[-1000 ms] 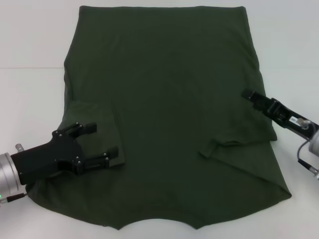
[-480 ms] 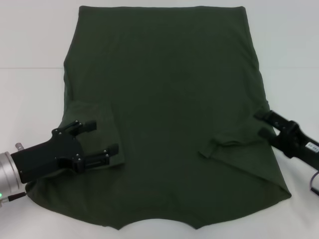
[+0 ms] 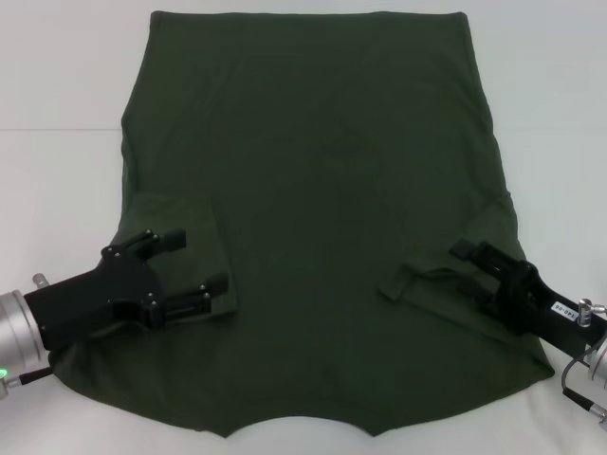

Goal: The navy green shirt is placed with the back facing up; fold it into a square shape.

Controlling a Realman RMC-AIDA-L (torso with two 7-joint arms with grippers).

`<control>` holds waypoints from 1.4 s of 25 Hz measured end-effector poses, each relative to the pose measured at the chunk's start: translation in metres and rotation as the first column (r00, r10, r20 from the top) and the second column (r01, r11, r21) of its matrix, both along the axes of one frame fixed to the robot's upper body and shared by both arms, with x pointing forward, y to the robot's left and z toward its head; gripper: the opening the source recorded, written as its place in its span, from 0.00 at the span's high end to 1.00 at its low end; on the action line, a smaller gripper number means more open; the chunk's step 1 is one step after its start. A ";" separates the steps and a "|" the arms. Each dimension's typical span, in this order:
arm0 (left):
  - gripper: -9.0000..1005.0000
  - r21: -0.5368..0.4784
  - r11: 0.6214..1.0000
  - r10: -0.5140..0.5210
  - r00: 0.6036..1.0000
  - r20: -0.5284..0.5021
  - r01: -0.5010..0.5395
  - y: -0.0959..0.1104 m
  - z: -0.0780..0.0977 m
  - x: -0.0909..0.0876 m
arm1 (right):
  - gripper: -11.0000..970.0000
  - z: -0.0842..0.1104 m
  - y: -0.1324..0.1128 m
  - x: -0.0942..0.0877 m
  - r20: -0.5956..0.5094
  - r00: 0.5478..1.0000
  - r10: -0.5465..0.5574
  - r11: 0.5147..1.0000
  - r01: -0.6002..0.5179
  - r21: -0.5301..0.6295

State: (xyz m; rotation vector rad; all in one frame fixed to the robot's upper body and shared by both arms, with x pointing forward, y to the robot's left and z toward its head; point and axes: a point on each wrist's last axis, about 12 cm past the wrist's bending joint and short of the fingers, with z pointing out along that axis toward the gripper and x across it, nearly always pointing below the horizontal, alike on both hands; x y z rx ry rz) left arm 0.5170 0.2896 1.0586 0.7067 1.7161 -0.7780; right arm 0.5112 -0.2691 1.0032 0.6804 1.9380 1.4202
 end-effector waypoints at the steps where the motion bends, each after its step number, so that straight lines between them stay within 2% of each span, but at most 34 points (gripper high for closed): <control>1: 0.06 0.000 1.000 0.000 1.000 0.000 0.000 0.000 0.000 0.000 | 0.17 0.000 0.000 0.000 -0.002 1.000 -0.005 1.000 0.005 0.003; 20: 0.06 -0.004 1.000 0.002 1.000 0.001 -0.002 0.000 0.000 0.000 | 0.17 -0.003 0.008 0.019 -0.077 0.996 -0.047 0.999 0.045 -0.026; 35: 0.06 -0.004 1.000 0.000 1.000 0.006 0.000 -0.001 0.002 0.002 | 0.17 0.005 0.023 0.044 -0.070 0.997 -0.034 0.997 0.029 -0.072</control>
